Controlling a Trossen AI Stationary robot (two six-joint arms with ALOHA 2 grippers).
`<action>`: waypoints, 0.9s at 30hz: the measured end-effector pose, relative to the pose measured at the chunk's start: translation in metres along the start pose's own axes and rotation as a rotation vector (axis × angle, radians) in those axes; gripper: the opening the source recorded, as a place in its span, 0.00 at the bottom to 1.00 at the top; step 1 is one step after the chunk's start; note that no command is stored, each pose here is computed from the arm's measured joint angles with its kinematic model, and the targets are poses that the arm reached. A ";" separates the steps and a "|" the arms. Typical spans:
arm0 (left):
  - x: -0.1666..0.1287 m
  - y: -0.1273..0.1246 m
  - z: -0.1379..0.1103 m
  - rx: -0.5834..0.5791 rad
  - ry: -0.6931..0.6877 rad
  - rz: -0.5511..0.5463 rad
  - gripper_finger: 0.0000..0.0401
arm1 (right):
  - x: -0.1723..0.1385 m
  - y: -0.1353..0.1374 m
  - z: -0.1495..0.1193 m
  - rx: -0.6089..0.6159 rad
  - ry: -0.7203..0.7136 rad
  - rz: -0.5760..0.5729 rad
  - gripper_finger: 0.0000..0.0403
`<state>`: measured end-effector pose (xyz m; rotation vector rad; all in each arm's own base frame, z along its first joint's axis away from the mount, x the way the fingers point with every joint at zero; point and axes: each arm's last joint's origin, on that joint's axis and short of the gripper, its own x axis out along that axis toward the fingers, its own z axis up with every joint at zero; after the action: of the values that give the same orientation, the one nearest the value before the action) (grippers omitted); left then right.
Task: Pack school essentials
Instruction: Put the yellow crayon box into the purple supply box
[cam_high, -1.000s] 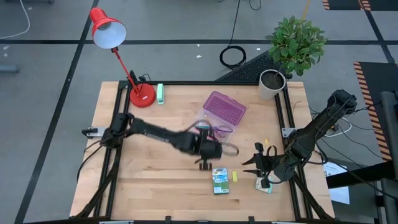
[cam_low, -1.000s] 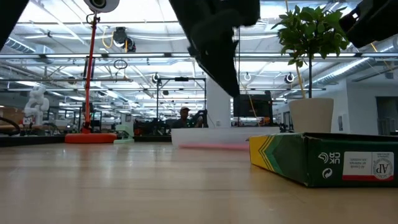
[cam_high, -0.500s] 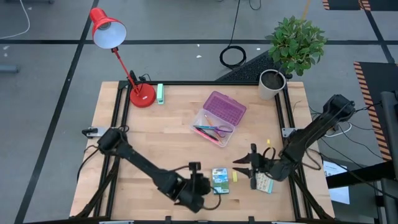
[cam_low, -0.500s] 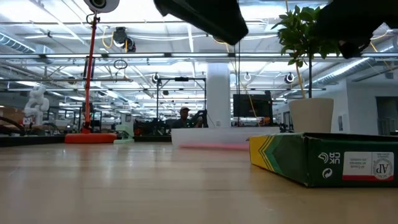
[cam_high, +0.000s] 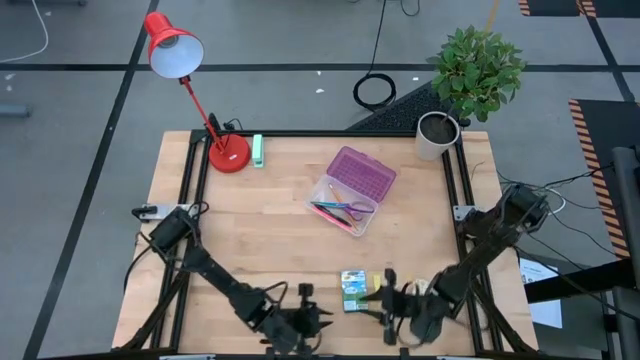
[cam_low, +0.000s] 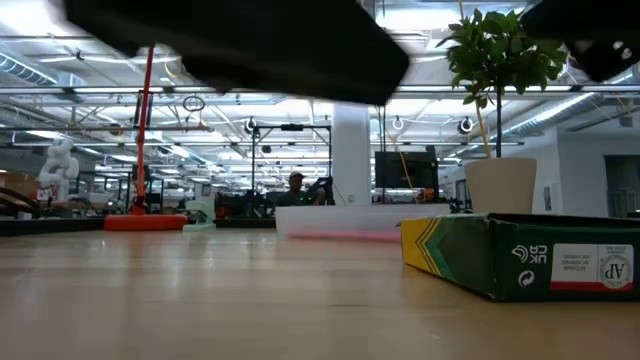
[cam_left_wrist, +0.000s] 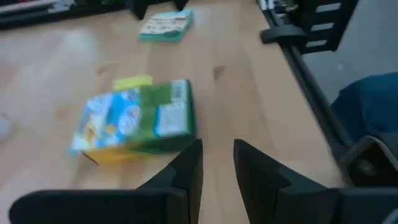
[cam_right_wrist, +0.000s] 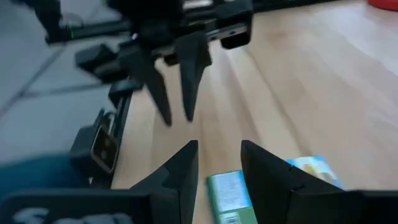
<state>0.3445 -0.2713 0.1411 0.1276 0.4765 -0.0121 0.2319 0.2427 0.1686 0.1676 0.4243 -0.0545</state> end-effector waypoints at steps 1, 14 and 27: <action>-0.003 -0.003 -0.004 -0.017 -0.009 -0.004 0.23 | 0.002 0.007 0.001 -0.020 0.014 -0.003 0.29; -0.027 -0.030 -0.008 -0.085 -0.120 0.037 0.23 | -0.005 0.052 -0.013 -0.326 0.153 0.028 0.29; 0.012 0.012 0.038 -0.103 0.013 -0.016 0.23 | -0.015 0.038 -0.030 -0.453 0.314 -0.045 0.40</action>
<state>0.3727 -0.2636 0.1707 0.0227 0.4904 -0.0020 0.2099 0.2853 0.1536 -0.2838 0.7421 0.0252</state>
